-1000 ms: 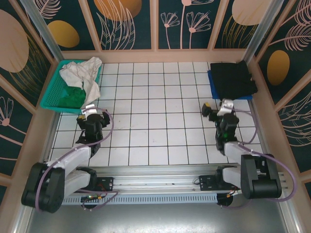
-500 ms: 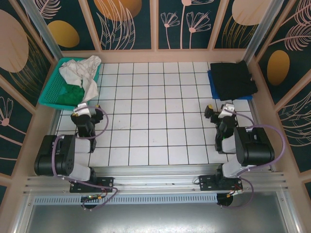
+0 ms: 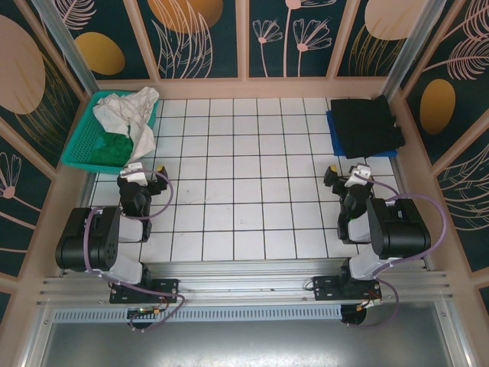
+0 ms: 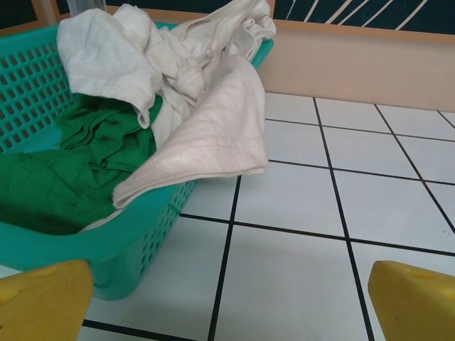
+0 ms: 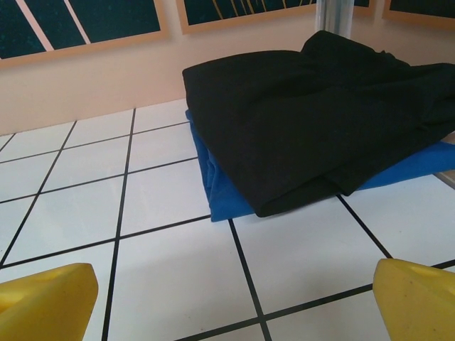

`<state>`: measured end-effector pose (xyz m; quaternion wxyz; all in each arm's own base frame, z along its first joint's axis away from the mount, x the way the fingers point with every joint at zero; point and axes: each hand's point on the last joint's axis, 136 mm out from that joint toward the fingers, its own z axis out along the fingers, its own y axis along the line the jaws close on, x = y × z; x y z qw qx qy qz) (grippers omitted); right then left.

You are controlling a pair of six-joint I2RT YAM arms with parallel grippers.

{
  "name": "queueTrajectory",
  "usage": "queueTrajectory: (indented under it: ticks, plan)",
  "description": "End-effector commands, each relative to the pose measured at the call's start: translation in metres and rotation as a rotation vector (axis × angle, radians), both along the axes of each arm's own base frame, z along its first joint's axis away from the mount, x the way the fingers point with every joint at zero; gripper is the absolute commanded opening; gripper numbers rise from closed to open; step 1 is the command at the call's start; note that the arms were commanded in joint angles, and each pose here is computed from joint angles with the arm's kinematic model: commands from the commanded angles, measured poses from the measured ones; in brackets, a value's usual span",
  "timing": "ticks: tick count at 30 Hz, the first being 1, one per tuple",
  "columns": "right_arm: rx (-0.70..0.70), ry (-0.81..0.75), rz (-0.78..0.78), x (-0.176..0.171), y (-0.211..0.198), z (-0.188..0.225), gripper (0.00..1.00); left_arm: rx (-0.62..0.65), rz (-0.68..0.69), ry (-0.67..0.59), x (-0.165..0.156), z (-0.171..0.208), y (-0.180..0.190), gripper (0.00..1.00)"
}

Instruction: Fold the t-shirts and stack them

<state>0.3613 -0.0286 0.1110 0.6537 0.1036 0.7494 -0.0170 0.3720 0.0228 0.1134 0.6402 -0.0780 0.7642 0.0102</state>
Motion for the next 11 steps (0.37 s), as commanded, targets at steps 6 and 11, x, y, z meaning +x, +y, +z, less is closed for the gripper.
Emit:
queueTrajectory:
  ticks: [6, 11]
  plan:
    - [0.008, -0.072, -0.028, 0.0048, -0.0047, 0.0186, 0.99, 0.016, -0.026, -0.073, 0.0075, 0.0204, -0.0038, 0.99]
    - [0.009, -0.071, -0.029, 0.0048, -0.0049, 0.0185, 0.99, 0.017, -0.033, -0.082, 0.0055, 0.0221, -0.0051, 0.99]
